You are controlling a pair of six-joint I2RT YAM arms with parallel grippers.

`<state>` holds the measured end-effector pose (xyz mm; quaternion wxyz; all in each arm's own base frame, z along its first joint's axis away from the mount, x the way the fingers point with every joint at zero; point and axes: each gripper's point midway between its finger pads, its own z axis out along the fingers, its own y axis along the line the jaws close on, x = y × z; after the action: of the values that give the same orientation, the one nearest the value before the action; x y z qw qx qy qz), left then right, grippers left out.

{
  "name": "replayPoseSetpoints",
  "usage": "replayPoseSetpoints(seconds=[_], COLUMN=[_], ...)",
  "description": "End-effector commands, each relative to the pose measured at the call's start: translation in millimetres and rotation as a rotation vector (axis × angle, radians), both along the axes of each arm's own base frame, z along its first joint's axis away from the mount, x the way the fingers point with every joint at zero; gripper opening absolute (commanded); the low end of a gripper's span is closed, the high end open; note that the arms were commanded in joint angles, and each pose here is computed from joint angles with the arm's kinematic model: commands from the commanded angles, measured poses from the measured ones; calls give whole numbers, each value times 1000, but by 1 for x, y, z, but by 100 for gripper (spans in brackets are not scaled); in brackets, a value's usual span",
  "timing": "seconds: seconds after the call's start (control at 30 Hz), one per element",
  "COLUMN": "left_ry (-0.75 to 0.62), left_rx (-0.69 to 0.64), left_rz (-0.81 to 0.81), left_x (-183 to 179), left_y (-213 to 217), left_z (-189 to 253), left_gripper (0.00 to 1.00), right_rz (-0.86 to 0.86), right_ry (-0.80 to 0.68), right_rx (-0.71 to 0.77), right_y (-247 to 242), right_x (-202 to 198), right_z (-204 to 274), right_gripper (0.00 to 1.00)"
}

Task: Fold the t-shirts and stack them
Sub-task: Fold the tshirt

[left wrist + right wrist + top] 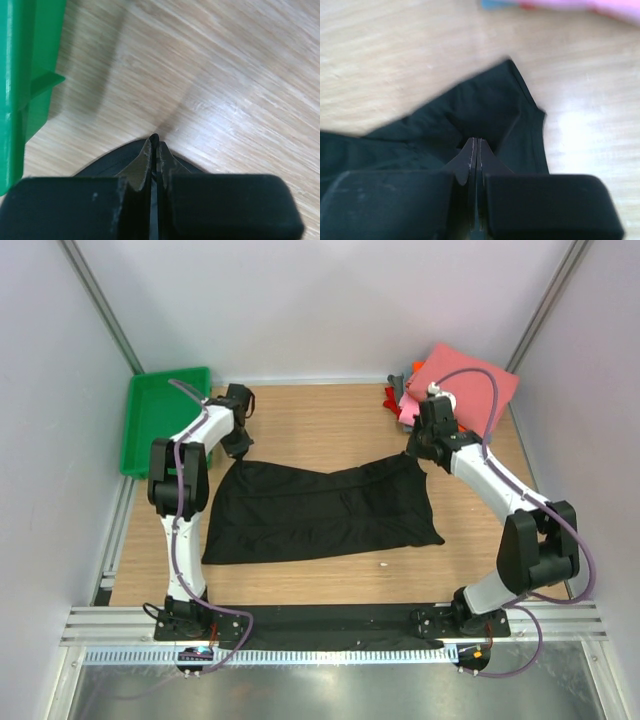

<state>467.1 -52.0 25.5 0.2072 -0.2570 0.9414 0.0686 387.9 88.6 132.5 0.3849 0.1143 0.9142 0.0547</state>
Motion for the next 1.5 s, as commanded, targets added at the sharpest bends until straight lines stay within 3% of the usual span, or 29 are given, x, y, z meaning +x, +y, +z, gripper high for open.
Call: replayPoseSetpoints(seconds=[0.0, 0.2, 0.37, 0.77, 0.93, 1.2, 1.47], left_ry=[-19, -47, -66, -26, -48, -108, -112], left_rx=[46, 100, 115, 110, 124, 168, 223], left_rz=[-2, 9, 21, 47, 57, 40, 39], left_x=[-2, -21, -39, -93, -105, -95, -65], left_y=[10, 24, 30, 38, 43, 50, 57], left_z=[33, 67, 87, 68, 69, 97, 120], left_gripper=[0, 0, 0, 0, 0, 0, 0], right_rz=[44, 58, 51, 38, 16, -2, 18], right_ry=[-127, -171, -154, -102, -121, -142, -165], right_rx=[17, 9, -2, 3, 11, 33, -5], right_y=[14, 18, 12, 0, -7, -12, -5], right_x=[40, 60, 47, -4, -25, -41, 0], right_z=[54, 89, 84, 52, 59, 60, 75], right_gripper=[1, 1, 1, 1, 1, 1, 1])
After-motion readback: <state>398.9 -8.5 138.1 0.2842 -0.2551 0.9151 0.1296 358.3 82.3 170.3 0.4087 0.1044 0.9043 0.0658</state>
